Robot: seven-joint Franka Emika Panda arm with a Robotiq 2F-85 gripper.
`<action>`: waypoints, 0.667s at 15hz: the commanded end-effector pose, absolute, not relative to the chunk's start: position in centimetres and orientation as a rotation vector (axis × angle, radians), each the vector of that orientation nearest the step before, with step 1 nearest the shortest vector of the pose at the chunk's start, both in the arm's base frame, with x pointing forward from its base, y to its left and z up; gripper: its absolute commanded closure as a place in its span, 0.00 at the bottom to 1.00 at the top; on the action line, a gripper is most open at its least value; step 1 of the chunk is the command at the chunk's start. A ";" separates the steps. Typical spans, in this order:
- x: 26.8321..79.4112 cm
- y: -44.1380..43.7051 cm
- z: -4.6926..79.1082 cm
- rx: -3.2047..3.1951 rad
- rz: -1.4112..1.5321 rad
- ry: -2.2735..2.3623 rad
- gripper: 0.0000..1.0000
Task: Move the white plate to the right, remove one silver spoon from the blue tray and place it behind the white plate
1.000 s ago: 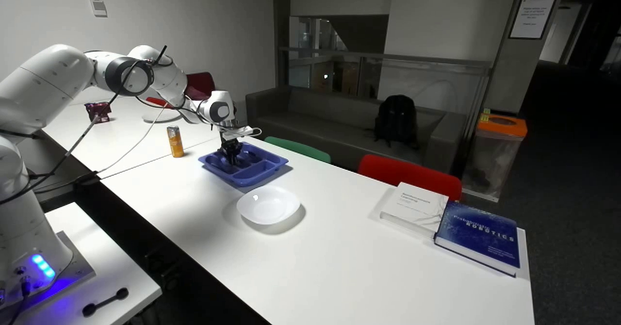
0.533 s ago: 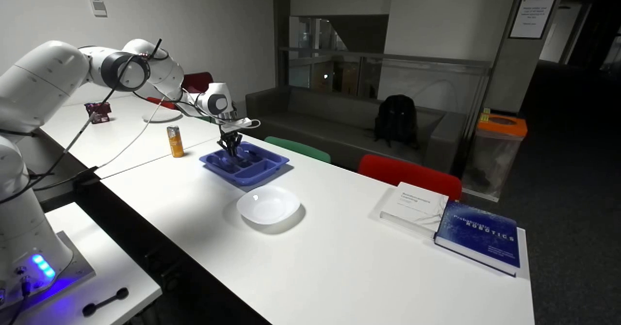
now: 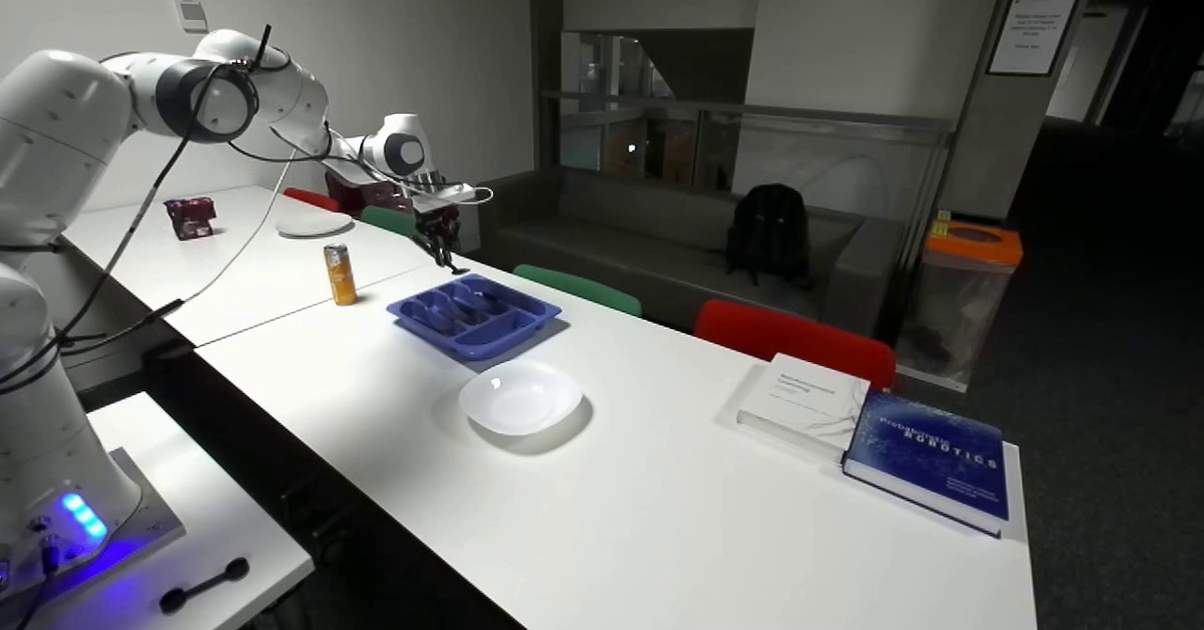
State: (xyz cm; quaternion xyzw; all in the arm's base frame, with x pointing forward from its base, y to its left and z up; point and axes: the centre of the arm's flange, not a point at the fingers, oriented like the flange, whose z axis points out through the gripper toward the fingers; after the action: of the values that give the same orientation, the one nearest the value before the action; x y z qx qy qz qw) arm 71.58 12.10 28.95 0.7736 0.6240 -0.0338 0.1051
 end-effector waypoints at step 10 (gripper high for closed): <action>62.5 5.3 33.4 1.927 -0.422 1.918 0.97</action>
State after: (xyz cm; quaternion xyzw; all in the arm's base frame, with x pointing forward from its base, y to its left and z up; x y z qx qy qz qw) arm 66.02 7.35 31.96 0.7080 0.6641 -0.1620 0.1776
